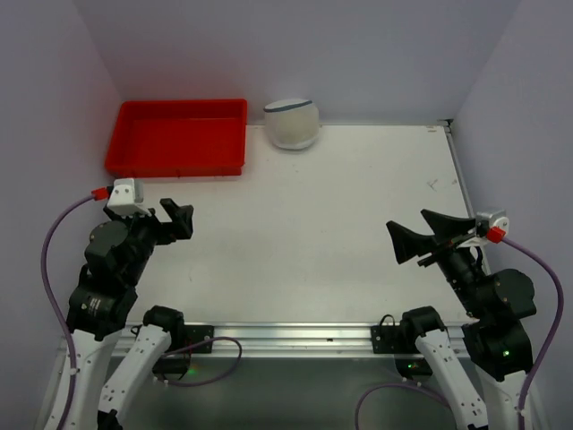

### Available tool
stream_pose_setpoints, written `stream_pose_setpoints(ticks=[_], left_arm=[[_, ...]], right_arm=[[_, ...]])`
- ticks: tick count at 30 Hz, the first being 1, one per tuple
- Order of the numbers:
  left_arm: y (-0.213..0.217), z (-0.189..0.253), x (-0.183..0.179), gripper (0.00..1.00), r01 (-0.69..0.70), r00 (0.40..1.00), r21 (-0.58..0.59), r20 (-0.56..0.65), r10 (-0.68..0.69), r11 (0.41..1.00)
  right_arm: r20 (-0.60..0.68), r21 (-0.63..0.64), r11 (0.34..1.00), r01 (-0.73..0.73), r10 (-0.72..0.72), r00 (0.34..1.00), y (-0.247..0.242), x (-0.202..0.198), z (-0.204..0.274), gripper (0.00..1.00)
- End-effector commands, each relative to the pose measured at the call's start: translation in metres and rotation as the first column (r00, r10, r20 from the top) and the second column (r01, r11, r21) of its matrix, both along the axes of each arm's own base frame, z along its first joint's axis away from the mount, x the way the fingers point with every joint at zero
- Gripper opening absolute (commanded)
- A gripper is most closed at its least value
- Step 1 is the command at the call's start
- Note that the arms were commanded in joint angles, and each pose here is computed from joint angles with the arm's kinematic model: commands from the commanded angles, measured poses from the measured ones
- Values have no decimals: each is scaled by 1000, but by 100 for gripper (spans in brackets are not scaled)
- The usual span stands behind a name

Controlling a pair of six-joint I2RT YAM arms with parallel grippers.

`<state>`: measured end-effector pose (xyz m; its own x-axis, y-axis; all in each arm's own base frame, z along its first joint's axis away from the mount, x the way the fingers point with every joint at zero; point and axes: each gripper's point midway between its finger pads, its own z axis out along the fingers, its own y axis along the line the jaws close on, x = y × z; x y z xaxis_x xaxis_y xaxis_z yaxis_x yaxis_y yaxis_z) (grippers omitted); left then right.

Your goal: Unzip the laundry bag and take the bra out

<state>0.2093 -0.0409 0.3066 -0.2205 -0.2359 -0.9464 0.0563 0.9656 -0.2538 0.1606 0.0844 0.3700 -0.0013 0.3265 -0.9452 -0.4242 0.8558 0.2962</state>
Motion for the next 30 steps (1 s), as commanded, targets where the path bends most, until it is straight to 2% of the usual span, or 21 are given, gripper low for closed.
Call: stream_pose_setpoints(ticks=[1, 4, 7, 11, 12, 13, 15, 17, 18, 19, 21, 22, 24, 25, 26, 27, 28, 29, 30], left_arm=[[-9, -11, 16, 100, 14, 998, -22, -55, -15, 1000], [-23, -38, 34, 100, 61, 984, -11, -168, -62, 998], [-37, -38, 55, 100, 102, 980, -43, -167, -107, 994], [-67, -42, 112, 100, 141, 968, -125, -189, -163, 982], [-74, -28, 126, 100, 144, 972, -162, -164, -170, 976], [-83, -38, 149, 100, 145, 966, -184, -185, -179, 972], [-96, -21, 178, 100, 135, 973, -253, -151, -177, 958], [-112, -30, 215, 100, 123, 972, -295, -155, -175, 948], [-119, -10, 233, 100, 127, 980, -328, -107, -170, 936], [-127, -30, 256, 100, 104, 976, -333, -147, -161, 937], [-141, -4, 288, 100, 99, 989, -360, -67, -132, 928], [-151, -23, 310, 100, 95, 988, -359, -82, -133, 929], [-162, 3, 339, 100, 112, 993, -370, 18, -113, 922], [-169, -23, 358, 100, 104, 993, -364, -9, -115, 926], [-176, -23, 368, 100, 125, 992, -363, 12, -129, 923], [-181, -3, 382, 100, 150, 989, -354, 68, -135, 923], [-186, -32, 398, 100, 138, 990, -337, 35, -134, 931], [-189, -17, 409, 100, 149, 988, -333, 78, -130, 931], [-190, -23, 418, 100, 149, 988, -306, 85, -129, 940]], right_arm=[[27, -5, 1000, -28, 28, 999, 4, -3, 4, 99], [11, -5, 999, -35, 35, 999, 6, 1, -1, 99], [-28, 8, 999, -51, 52, 998, 11, 7, -10, 99], [-78, 15, 996, -92, 93, 993, 21, 16, -24, 99], [-84, 17, 995, -97, 98, 992, 22, 18, -26, 99], [-87, 27, 995, -99, 101, 991, 23, 20, -27, 99], [-105, 26, 994, -109, 111, 988, 27, 26, -36, 99], [-111, 23, 992, -127, 129, 985, 30, 29, -42, 99], [-117, 23, 991, -129, 131, 984, 31, 31, -45, 99], [-114, 29, 990, -135, 138, 984, 33, 33, -44, 99], [-135, 38, 989, -146, 149, 979, 36, 37, -51, 99], [-137, 42, 988, -150, 155, 978, 37, 39, -51, 99], [-156, 39, 985, -171, 175, 972, 42, 41, -55, 99], [-161, 37, 984, -173, 177, 971, 42, 43, -57, 99], [-171, 35, 983, -181, 184, 968, 44, 44, -60, 99], [-173, 35, 981, -190, 193, 966, 45, 44, -61, 99], [-174, 35, 980, -197, 200, 964, 47, 45, -62, 99], [-180, 35, 975, -218, 220, 959, 50, 44, -66, 99], [-179, 36, 973, -228, 231, 956, 52, 43, -67, 99]])
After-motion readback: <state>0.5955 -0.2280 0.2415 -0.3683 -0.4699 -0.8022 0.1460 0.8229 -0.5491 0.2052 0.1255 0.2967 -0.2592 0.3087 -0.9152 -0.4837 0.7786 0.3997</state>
